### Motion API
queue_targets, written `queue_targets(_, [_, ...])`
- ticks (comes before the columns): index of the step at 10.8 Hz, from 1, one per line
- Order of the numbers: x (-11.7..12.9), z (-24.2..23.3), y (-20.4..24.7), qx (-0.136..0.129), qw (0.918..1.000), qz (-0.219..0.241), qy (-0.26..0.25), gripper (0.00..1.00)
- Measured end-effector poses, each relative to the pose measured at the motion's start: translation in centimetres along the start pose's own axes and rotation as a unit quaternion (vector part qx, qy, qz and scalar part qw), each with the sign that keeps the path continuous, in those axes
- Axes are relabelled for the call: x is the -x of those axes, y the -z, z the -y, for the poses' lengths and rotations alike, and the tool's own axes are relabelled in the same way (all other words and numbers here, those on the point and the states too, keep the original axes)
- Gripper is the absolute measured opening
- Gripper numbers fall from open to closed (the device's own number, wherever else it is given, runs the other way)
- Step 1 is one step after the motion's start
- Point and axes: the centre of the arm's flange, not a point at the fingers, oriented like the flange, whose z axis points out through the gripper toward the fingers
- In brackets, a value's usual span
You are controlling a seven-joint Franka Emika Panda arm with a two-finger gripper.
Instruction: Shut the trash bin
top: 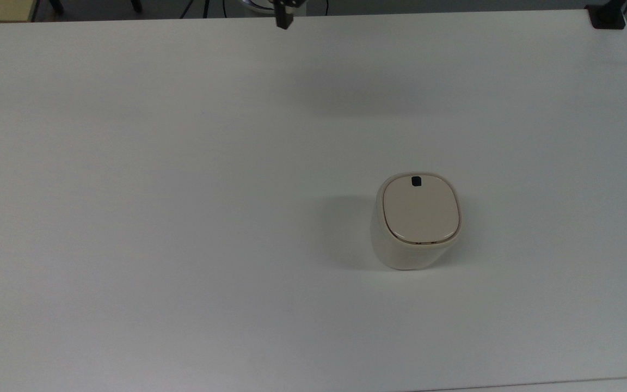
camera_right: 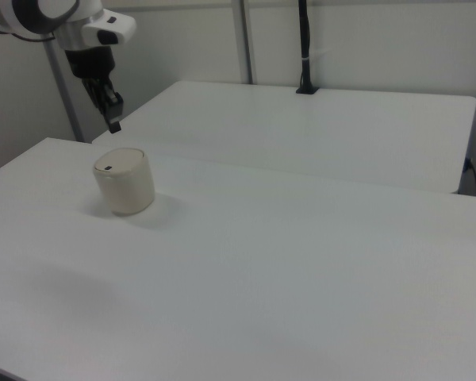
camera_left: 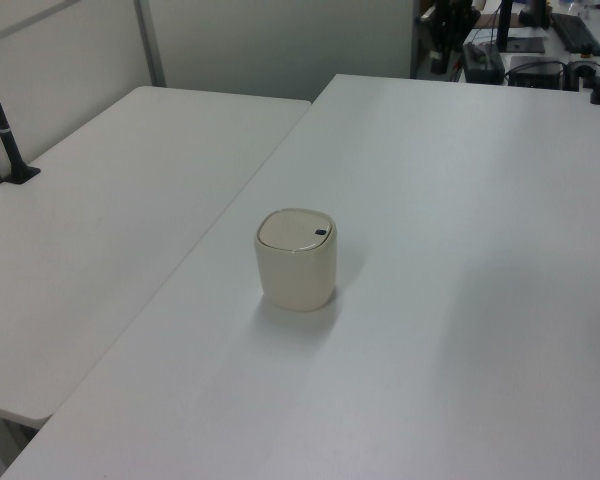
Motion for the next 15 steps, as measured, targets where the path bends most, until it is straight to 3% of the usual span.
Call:
queue_targets(1, [0.0, -1.3, 0.0, 0.002, 0.9995, 0.003, 0.032, 0.05])
queue_targets(2, [-0.1, -2.4, 0.2, 0.003, 0.9981, 0.005, 0.062, 0.15])
queue_targets(4, [-0.7, -4.7, 0.6, 0.004, 0.9917, 0.003, 0.128, 0.25])
queue_targets(9, [-1.9, -6.5, 0.2, 0.015, 0.9755, 0.003, 0.22, 0.98])
queue_targets(11, [-2.2, -6.3, -0.6, 0.035, 0.9726, 0.003, 0.23, 1.0])
queue_targets(15, [-2.2, -6.2, -0.4, 0.037, 0.9723, 0.001, 0.231, 1.0])
